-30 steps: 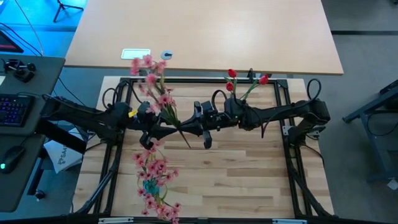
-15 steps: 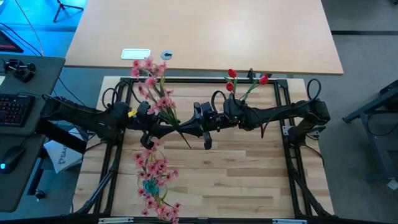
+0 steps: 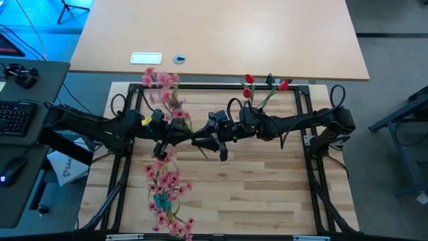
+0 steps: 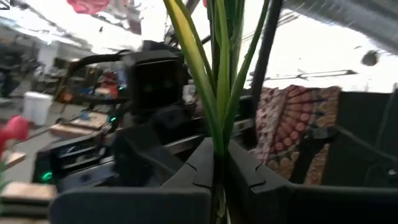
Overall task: Sort flowers into vase by color
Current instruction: Put the pink flower into the blue vase
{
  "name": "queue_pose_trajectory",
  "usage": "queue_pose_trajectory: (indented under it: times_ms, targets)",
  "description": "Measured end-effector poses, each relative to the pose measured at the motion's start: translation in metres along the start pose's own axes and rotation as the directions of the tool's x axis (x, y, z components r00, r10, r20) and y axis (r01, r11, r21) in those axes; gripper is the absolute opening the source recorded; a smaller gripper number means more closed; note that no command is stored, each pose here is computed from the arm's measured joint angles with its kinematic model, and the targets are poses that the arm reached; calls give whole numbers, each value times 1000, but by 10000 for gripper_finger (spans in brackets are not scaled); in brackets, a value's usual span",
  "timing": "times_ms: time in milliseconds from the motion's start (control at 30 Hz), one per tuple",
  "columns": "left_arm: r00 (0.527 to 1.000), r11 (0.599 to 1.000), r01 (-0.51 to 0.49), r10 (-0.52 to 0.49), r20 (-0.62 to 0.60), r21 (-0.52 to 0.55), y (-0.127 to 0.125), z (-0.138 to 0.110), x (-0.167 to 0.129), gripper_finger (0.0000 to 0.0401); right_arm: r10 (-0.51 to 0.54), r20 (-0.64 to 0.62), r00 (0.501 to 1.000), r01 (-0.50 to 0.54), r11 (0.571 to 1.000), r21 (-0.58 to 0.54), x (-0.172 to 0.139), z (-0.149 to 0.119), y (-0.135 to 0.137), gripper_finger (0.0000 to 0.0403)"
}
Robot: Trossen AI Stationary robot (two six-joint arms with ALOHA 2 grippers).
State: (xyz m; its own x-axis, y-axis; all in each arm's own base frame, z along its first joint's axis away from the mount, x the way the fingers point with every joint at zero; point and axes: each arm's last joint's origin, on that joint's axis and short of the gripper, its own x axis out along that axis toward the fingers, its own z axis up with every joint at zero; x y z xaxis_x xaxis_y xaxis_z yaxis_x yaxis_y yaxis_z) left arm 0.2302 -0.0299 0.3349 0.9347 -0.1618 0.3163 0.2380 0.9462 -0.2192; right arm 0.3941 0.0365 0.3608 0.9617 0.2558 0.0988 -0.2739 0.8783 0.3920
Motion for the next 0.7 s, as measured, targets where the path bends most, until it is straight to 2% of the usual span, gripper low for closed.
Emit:
queue_pose_trajectory:
  times_ms: [167,300,400,500,600,700]
  targets:
    - [996,997,-69,71,-48,38,8,17,-21,1,0,24,1000,1,999,-44,-10,14,6,256]
    - [990,989,-129,133,-56,77,6,38,-51,1,-16,17,1000,17,998,-65,-28,32,13,319]
    - [984,987,-148,154,-89,67,0,48,-78,1,-43,-15,999,42,998,-45,-42,42,16,341]
    - [978,991,-134,133,-159,0,-7,50,-100,0,-60,-48,997,60,998,-5,-54,48,21,347]
    - [963,991,-113,90,-253,-78,-13,46,-122,0,-74,-115,991,79,996,41,-58,43,25,348]
    - [944,984,-158,125,-306,-86,-16,44,-143,0,-102,-154,983,117,988,96,-57,37,28,348]
